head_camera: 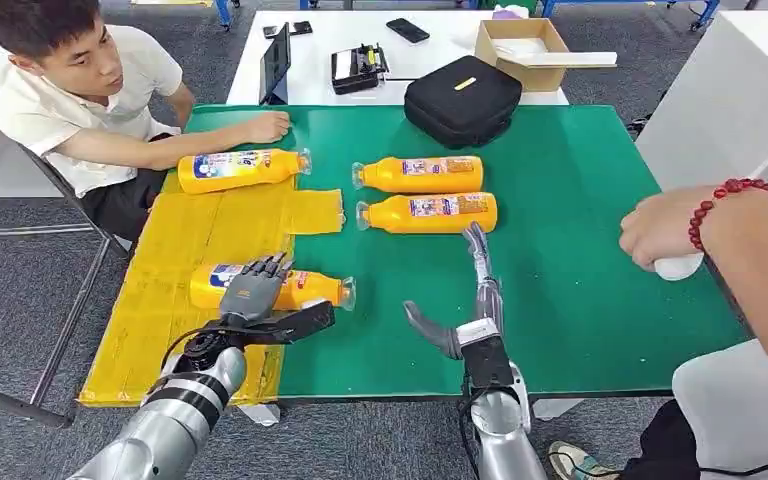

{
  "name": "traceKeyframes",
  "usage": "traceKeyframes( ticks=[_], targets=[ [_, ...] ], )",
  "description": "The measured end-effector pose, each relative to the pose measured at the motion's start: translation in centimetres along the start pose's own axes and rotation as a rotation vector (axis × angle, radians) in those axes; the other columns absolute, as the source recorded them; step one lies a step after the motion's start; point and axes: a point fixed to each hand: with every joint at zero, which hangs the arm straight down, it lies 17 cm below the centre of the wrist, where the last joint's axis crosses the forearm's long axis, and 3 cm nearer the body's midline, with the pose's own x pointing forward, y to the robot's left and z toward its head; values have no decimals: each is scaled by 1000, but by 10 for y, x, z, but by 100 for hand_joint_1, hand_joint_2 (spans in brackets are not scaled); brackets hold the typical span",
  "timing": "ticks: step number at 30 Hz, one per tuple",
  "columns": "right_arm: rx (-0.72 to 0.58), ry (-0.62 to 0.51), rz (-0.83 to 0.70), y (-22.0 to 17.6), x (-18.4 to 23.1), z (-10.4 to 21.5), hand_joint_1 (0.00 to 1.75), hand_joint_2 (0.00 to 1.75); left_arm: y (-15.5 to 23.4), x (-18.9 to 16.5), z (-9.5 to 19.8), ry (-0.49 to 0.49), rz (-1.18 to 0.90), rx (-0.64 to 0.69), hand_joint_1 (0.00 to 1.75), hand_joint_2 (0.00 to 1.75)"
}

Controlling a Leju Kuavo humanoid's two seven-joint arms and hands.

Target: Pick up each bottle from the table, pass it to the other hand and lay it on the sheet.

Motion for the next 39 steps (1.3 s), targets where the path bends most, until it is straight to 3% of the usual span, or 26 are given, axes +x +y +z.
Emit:
traceKeyframes(
  ticks=[8, 14, 19, 39],
  targets=[
    [-34, 4, -4, -5, -7, -6, 0, 175, -15, -2, 3, -73, 33, -102, 0, 175],
    [-22, 1, 10, -3, -9, -5, 0, 175, -15, 1, 4, -92, 52, -81, 0, 175],
    [6, 8, 41, 1, -11, 0, 0, 175, -4, 17, 3, -121, 22, 14, 0, 175],
    [8, 25, 63, -4, -16, 8, 0, 175, 3, 55, 9, -199, -4, 93, 0, 175]
  ],
)
